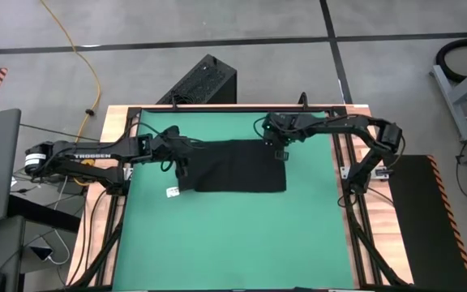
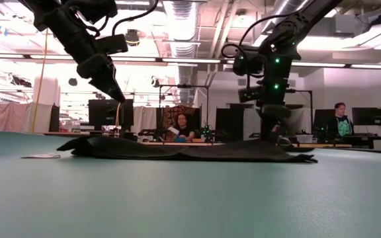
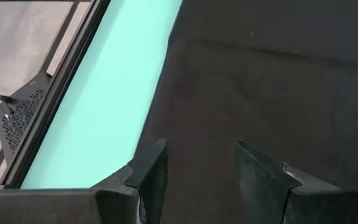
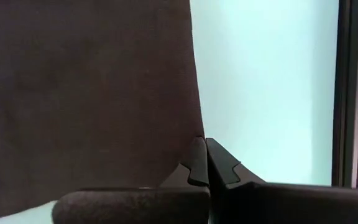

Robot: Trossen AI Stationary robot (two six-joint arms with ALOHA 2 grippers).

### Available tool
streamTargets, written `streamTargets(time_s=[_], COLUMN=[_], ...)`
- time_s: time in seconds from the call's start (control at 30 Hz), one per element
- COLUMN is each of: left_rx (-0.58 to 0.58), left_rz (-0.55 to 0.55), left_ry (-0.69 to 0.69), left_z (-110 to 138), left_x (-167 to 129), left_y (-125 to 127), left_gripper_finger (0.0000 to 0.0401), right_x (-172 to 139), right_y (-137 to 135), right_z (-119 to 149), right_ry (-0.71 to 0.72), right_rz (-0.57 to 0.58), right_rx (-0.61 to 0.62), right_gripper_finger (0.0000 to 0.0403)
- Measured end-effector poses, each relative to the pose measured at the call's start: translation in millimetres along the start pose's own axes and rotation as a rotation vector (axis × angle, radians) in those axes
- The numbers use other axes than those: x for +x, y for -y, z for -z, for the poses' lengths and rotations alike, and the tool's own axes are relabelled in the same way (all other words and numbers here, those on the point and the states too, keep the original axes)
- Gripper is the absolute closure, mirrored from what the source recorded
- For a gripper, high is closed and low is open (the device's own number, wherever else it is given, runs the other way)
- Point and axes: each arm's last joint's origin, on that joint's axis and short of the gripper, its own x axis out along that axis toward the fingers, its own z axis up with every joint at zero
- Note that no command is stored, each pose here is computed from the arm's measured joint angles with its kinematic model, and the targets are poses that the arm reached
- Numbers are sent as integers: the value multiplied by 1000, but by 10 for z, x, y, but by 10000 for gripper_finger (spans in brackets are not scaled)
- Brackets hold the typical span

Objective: Roll towel into tight, uniform cylinder
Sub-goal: Fold the towel

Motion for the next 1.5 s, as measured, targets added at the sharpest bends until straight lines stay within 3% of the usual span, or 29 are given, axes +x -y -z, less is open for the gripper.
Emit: streamTargets(time_s=[0.23, 0.37, 0.57, 0.77, 1.0, 1.23, 1.5], left_rx=[83, 91, -30, -176, -216, -211, -199], left_rz=[34, 56, 15, 207, 375, 355, 339], left_ry=[-56, -55, -23, 46, 13, -9, -2], left_z=[31, 45, 101, 260, 417, 464, 454], left_x=[218, 446, 612, 602, 832, 934, 933], left_y=[35, -76, -590, -1007, -1001, -1005, -1012], left_gripper_finger=[236, 236, 236, 236, 236, 236, 236], right_x=[20, 26, 28, 28, 41, 94, 107], right_y=[73, 96, 106, 103, 129, 351, 398], right_z=[25, 28, 27, 14, 18, 139, 191], right_ry=[-9, -6, -2, 18, 130, 110, 102], right_rz=[22, 26, 28, 6, -218, -213, -242], right_rx=[52, 76, 66, 5, -54, 21, 23], right_gripper_finger=[392, 384, 339, 312, 306, 305, 295])
